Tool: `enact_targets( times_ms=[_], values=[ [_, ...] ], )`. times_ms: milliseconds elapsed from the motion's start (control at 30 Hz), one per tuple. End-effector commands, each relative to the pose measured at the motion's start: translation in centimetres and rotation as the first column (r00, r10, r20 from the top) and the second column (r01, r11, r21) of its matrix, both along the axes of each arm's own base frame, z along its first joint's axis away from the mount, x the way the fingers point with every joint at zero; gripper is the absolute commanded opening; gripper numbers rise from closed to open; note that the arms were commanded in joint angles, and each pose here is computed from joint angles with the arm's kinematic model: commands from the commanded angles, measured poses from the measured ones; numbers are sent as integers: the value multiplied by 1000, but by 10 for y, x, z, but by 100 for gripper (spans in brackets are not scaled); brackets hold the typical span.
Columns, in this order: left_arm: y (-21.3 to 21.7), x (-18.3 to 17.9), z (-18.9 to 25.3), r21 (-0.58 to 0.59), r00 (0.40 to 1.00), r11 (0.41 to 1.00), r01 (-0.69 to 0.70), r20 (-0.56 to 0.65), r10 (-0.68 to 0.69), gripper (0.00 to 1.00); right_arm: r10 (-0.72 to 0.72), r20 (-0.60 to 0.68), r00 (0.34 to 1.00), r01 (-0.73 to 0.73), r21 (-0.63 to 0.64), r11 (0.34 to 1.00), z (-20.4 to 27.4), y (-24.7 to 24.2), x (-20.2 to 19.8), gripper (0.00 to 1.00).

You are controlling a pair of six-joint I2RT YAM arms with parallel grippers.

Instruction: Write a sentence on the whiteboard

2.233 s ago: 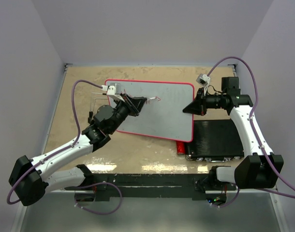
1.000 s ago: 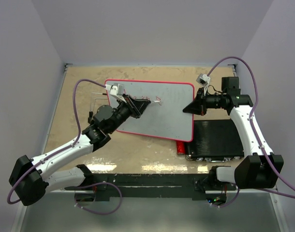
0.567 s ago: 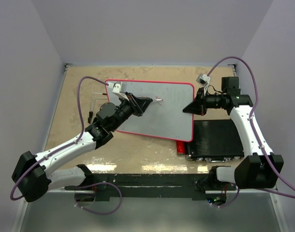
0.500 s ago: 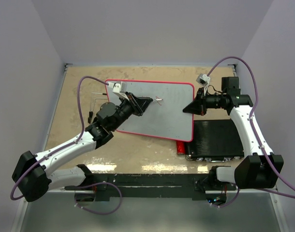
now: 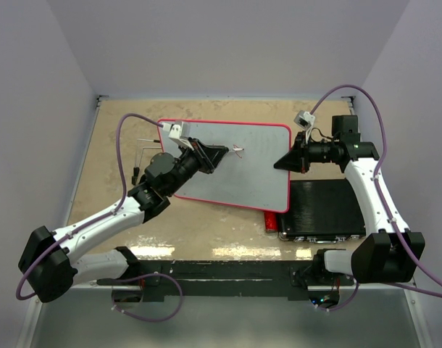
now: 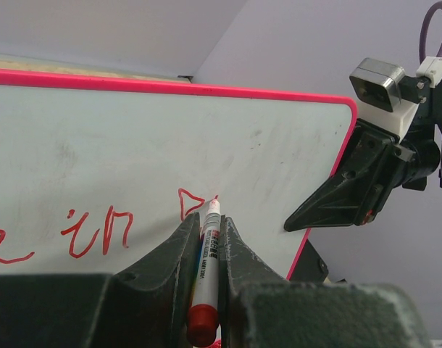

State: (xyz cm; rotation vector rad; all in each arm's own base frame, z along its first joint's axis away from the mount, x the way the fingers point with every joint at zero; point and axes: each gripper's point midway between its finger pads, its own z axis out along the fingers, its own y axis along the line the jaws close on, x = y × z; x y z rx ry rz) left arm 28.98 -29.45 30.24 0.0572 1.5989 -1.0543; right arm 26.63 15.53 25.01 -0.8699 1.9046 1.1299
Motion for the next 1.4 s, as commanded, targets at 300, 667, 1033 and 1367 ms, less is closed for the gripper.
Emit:
enact_targets(
  times_ms=[300, 667, 1033, 1367],
  values=[
    [4, -4, -12, 25, 1000, 1000, 4, -28, -4, 0, 39, 130, 991, -43, 29, 999, 24, 5, 0, 0],
    [2, -5, -19, 34, 999, 999, 20, -43, -19, 0, 39, 132, 991, -43, 28, 999, 24, 5, 0, 0],
    [-7, 3, 9, 18, 1000, 1000, 24, 9, -24, 0, 37, 135, 990, -41, 27, 999, 25, 4, 0, 0],
    [-13, 12, 31, 12, 998, 1000, 26, 53, -27, 0, 34, 136, 990, -38, 26, 999, 24, 4, 0, 0]
  ],
)
